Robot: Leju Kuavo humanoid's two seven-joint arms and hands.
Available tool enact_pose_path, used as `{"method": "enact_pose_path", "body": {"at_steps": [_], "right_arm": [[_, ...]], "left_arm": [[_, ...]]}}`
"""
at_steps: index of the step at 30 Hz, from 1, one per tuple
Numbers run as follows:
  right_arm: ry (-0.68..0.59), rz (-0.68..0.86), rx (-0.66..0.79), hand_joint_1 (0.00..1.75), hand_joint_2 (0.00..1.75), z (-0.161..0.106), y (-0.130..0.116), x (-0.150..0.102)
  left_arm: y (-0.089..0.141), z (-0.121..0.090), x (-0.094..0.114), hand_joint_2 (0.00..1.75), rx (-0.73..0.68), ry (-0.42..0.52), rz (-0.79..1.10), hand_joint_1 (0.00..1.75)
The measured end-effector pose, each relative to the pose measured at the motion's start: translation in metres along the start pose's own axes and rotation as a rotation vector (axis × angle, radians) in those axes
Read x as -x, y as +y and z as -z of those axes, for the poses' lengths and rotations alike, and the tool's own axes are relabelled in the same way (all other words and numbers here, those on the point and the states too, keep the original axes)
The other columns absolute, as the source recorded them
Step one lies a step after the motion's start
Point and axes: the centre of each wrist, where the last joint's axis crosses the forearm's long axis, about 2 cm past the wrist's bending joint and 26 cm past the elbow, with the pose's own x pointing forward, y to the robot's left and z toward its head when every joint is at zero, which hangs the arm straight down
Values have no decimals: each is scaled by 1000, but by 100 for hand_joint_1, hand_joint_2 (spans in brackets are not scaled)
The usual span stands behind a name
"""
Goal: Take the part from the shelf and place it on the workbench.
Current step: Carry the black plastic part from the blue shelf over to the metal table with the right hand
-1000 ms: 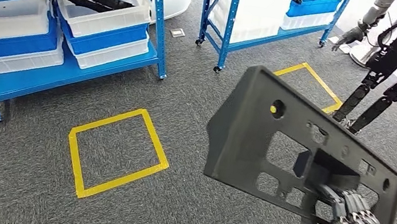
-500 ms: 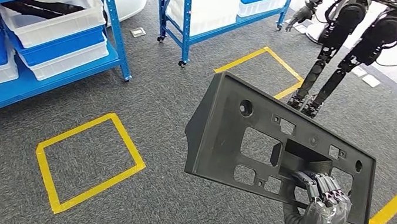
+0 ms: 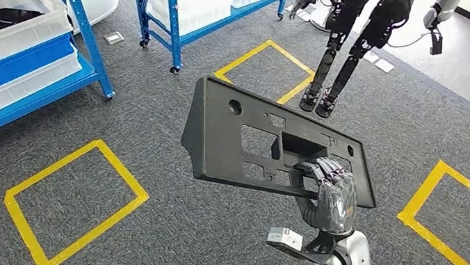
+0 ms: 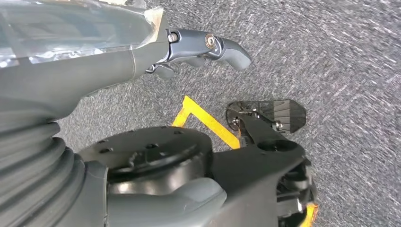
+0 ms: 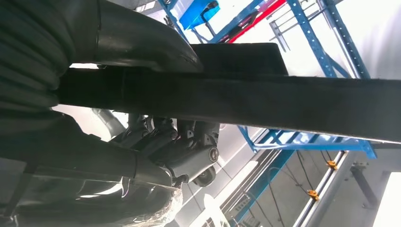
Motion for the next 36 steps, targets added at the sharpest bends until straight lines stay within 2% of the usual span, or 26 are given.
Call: {"method": "enact_pose_path", "body": {"at_steps": [14, 36], "right_arm": [[-12, 6, -63, 175, 175, 0, 11, 4], [-23, 1, -84, 175, 175, 0, 12, 7]], "left_arm": [[1, 0, 0, 175, -4, 7, -19, 0], [-2, 0, -3, 175, -1, 3, -20, 0]]}}
